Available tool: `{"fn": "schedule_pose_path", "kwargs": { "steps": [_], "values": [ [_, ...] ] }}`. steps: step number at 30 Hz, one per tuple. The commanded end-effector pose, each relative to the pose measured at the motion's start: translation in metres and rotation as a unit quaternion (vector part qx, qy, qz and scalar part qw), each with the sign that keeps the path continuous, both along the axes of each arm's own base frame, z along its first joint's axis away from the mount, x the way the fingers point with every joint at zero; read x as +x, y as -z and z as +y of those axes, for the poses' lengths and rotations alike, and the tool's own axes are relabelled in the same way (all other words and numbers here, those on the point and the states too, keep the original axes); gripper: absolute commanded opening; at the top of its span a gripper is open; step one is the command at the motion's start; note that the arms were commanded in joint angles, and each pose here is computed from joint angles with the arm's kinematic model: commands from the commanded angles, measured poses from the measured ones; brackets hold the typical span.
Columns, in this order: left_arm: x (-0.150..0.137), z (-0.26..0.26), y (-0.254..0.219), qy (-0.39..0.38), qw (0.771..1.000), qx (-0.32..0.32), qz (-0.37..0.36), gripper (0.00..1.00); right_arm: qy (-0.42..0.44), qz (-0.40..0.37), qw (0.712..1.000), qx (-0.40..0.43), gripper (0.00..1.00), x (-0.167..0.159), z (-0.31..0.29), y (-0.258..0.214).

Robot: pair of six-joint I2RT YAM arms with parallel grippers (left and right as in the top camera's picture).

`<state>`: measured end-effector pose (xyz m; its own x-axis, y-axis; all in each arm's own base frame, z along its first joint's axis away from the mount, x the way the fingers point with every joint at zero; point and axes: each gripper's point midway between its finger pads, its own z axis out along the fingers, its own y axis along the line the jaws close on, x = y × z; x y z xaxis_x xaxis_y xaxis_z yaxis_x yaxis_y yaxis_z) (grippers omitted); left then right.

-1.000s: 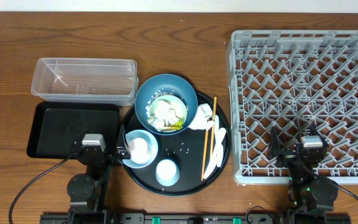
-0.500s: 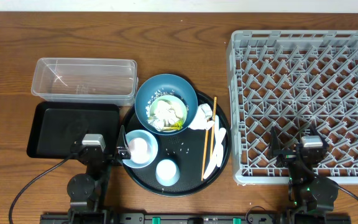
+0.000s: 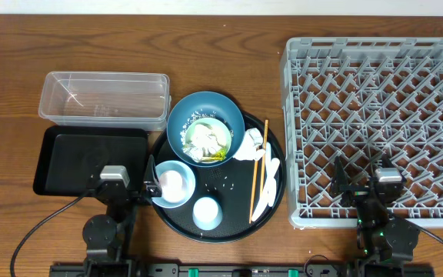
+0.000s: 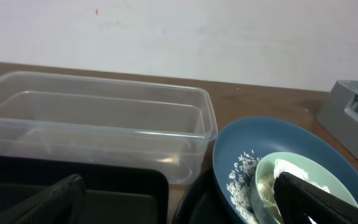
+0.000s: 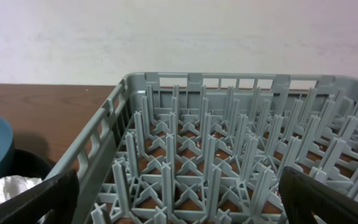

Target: Sort waste into correct bins and load items into the dishwasher rack

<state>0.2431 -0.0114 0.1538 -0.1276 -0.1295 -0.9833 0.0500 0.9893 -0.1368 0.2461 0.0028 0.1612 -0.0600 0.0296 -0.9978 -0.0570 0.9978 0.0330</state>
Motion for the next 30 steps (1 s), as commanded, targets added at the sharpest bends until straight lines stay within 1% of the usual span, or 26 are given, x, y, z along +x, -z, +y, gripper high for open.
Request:
{"fn": "schedule_pose_path", "kwargs": {
  "steps": [1, 4, 10, 13, 16, 20, 22, 25, 27, 30],
  "values": [
    [-0.003, -0.003, -0.008, 0.007, 1.0, -0.015, 0.014, 0.98, -0.006, -0.02, 1.0, 0.017, 0.99, -0.003, 0.003, -0.022],
    [-0.006, -0.003, -0.021, 0.007, 0.999, -0.016, 0.033, 0.98, -0.005, -0.012, 1.0, 0.018, 0.99, -0.004, 0.003, -0.031],
    [-0.005, -0.003, -0.052, 0.007, 0.996, -0.016, 0.092, 0.98, -0.004, 0.04, 0.999, 0.023, 0.99, -0.006, 0.003, -0.05],
    [0.001, -0.007, -0.065, 0.016, 0.991, -0.019, 0.133, 0.98, -0.003, 0.069, 0.997, 0.026, 0.99, -0.004, 0.003, -0.065],
    [0.01, -0.018, -0.069, 0.045, 0.98, -0.029, 0.193, 0.98, -0.003, 0.113, 0.993, 0.03, 0.99, -0.001, 0.003, -0.074],
    [0.02, -0.031, -0.063, 0.076, 0.949, -0.049, 0.302, 0.98, -0.001, 0.198, 0.979, 0.038, 0.99, 0.004, 0.002, -0.074],
    [0.023, -0.036, -0.059, 0.087, 0.928, -0.06, 0.358, 0.98, 0.0, 0.245, 0.969, 0.043, 0.99, 0.007, 0.002, -0.07],
    [0.025, -0.04, -0.053, 0.088, 0.89, -0.067, 0.443, 0.98, 0.002, 0.311, 0.949, 0.048, 0.99, 0.01, 0.001, -0.063],
    [0.024, -0.039, -0.047, 0.079, 0.86, -0.065, 0.5, 0.98, 0.003, 0.354, 0.934, 0.052, 0.99, 0.012, 0.001, -0.055],
    [0.022, -0.034, -0.033, 0.065, 0.833, -0.061, 0.546, 0.98, 0.004, 0.383, 0.922, 0.055, 0.99, 0.017, 0.001, -0.047]
  ]
}}
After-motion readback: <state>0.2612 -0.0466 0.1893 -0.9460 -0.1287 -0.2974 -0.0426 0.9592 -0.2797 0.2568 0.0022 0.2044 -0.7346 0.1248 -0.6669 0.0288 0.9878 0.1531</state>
